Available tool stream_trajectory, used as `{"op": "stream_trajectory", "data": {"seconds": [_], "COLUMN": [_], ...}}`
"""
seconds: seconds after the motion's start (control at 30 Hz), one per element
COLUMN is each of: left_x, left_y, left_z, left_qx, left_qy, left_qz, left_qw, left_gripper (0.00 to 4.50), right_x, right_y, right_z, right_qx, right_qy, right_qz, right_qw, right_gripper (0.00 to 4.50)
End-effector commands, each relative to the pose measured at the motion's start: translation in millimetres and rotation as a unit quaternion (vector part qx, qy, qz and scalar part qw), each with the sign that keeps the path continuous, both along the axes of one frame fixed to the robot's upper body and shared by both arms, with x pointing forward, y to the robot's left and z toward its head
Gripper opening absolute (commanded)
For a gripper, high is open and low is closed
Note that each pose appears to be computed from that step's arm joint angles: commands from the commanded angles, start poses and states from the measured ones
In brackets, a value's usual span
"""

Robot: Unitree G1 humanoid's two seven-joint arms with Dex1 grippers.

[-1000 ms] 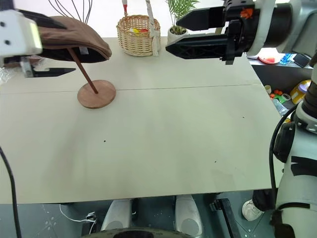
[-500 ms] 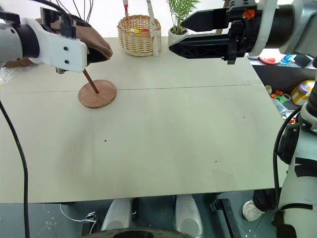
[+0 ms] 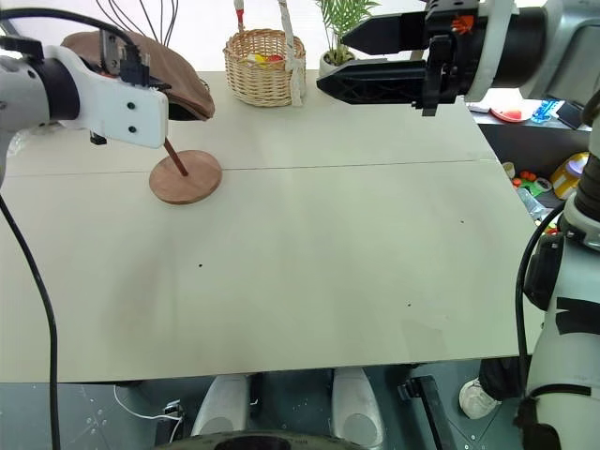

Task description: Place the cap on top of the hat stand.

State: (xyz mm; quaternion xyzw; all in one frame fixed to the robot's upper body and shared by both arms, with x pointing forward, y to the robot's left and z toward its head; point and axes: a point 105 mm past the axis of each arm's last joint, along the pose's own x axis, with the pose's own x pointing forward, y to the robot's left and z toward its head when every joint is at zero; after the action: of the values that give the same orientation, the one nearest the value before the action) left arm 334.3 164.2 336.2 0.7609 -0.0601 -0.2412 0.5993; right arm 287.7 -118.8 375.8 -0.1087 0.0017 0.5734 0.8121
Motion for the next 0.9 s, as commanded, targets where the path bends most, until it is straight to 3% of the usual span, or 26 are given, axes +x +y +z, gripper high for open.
{"op": "stream_trajectory", "data": {"seconds": [0.03, 0.2, 0.4, 0.6, 0.77, 0.9], "left_x": [-4, -5, -15, -46, -72, -79], "left_y": [6, 7, 6, 31, 53, 74], "left_z": [27, 53, 67, 82, 70, 61], "left_qx": [-0.038, -0.103, -0.13, -0.202, -0.216, -0.169], "left_qy": [-0.067, -0.143, -0.209, -0.267, -0.278, -0.289], "left_qz": [0.01, -0.009, -0.057, -0.125, -0.222, -0.236], "left_qw": [0.997, 0.984, 0.968, 0.934, 0.909, 0.912], "left_gripper": [0.05, 0.05, 0.05, 0.05, 0.05, 0.05], "right_x": [-2, 1, 6, 9, 12, 19], "right_y": [-1, -3, -5, -9, -9, -14], "right_z": [10, 3, 1, -3, -5, -8], "right_qx": [0.005, -0.005, -0.007, -0.012, -0.014, -0.02], "right_qy": [-0.027, -0.026, -0.021, -0.013, -0.007, 0.0], "right_qz": [-0.004, -0.011, -0.019, -0.029, -0.031, -0.049], "right_qw": [1.0, 1.0, 1.0, 0.999, 0.999, 0.999], "right_gripper": [4.5, 4.5, 4.5, 4.5, 4.5, 4.5]}}
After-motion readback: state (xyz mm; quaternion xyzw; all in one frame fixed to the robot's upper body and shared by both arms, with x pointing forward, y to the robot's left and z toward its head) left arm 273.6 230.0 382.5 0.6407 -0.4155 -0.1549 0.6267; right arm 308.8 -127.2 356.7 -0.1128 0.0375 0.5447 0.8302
